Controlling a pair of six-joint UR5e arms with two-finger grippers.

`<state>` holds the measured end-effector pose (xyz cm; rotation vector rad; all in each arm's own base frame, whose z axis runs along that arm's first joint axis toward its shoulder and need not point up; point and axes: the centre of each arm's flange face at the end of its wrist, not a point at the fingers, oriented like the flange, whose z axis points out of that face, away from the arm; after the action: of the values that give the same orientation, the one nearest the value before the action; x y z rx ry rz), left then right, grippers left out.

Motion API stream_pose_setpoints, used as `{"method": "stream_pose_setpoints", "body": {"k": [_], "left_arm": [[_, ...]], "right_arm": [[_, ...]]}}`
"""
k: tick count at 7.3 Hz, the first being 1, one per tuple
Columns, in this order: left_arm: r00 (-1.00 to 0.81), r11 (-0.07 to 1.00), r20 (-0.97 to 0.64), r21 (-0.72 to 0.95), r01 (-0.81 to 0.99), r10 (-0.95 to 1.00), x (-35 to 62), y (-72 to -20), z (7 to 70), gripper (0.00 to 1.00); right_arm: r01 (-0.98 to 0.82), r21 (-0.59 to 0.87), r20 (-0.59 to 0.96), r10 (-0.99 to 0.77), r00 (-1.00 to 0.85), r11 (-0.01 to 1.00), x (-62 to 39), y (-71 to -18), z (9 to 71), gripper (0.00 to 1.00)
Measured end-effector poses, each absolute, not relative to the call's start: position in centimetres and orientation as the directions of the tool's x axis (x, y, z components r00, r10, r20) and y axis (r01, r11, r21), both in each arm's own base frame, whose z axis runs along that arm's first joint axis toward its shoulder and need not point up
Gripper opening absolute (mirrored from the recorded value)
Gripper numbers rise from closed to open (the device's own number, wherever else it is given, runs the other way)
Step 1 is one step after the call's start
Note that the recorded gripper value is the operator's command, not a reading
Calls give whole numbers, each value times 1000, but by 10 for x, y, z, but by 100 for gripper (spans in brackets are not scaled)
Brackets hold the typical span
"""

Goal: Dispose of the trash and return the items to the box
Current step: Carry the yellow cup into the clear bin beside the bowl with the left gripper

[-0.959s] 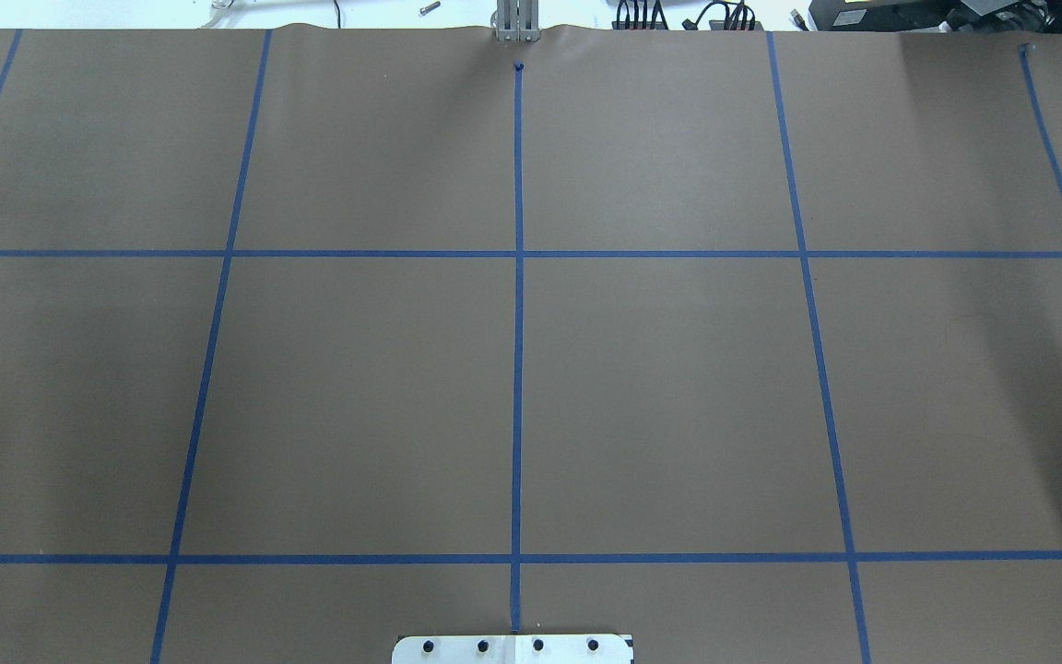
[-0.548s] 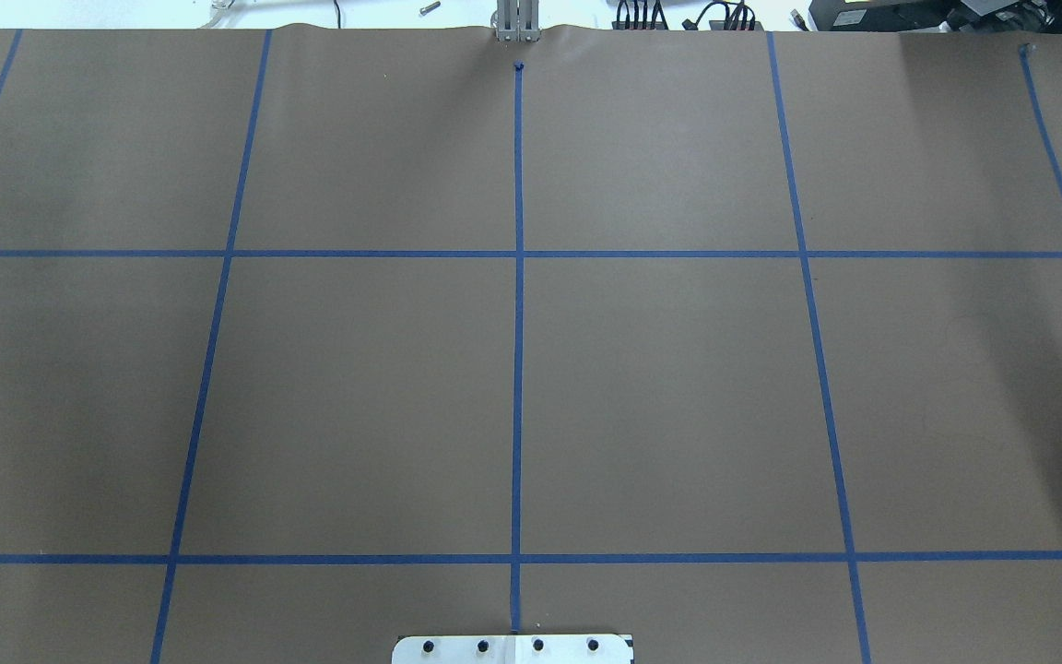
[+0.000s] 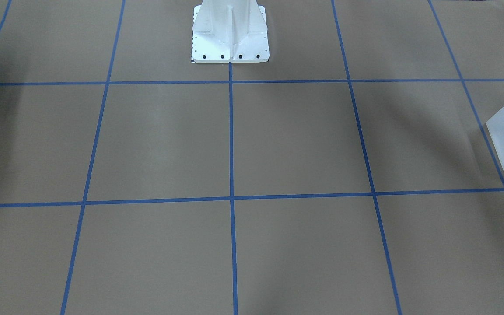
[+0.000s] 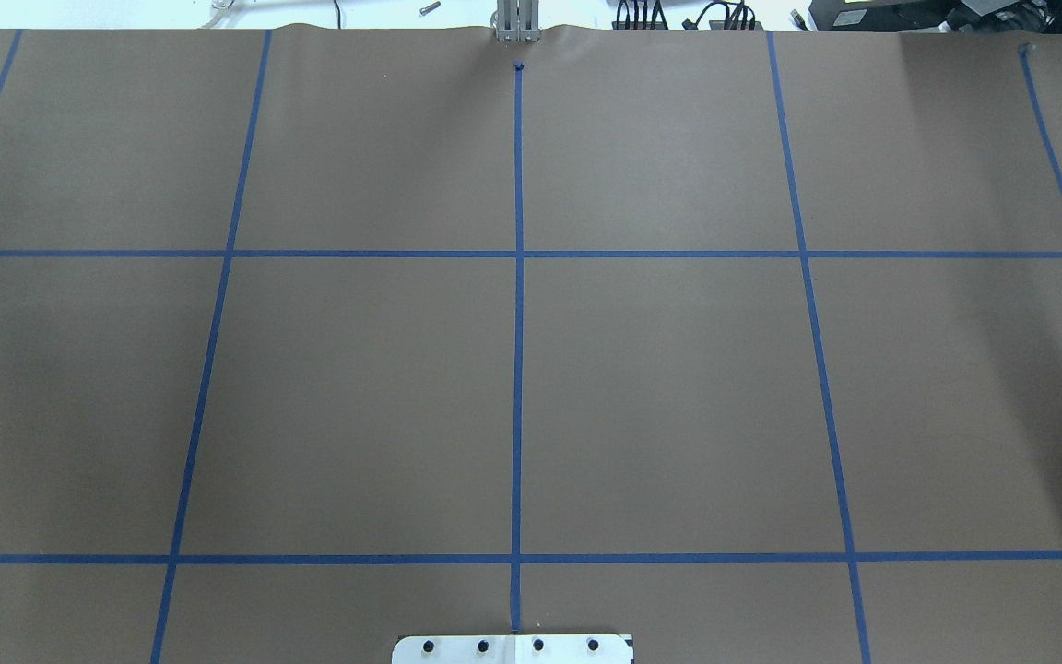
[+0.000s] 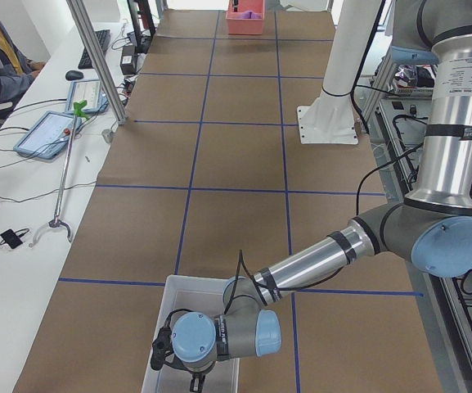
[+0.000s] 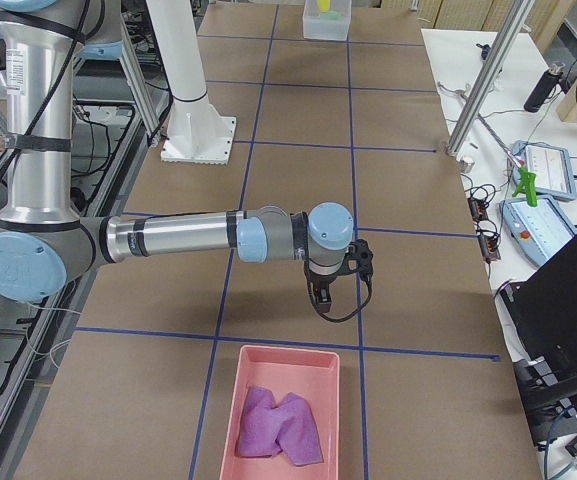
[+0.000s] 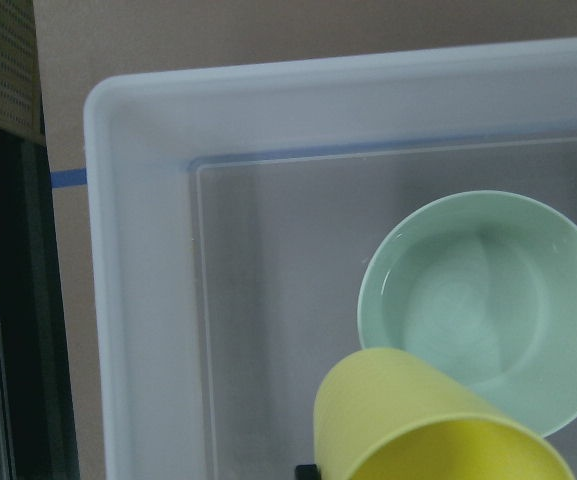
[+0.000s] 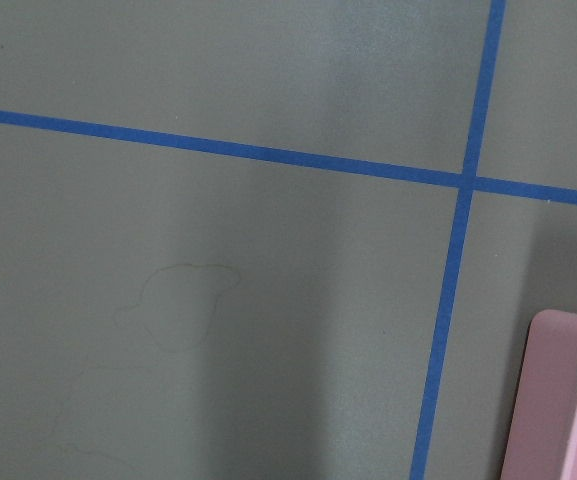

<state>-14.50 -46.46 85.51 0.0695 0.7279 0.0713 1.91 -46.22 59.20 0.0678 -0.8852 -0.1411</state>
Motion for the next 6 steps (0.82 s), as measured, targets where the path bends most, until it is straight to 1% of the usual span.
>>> {"method": "stream_pose_setpoints", "body": {"k": [4, 5, 6], "left_arm": [[756, 998, -652, 53, -41, 65, -148, -460, 870, 0], [760, 998, -647, 43, -42, 60, -148, -459, 875, 33], [763, 998, -643, 38, -44, 58, -148, -460, 877, 74]], "right_arm": [[99, 116, 766, -153, 624, 988, 17, -462, 593, 100], [100, 116, 766, -153, 624, 988, 16, -462, 593, 100], [102, 115, 766, -154, 624, 988, 16, -463, 593, 100]]}}
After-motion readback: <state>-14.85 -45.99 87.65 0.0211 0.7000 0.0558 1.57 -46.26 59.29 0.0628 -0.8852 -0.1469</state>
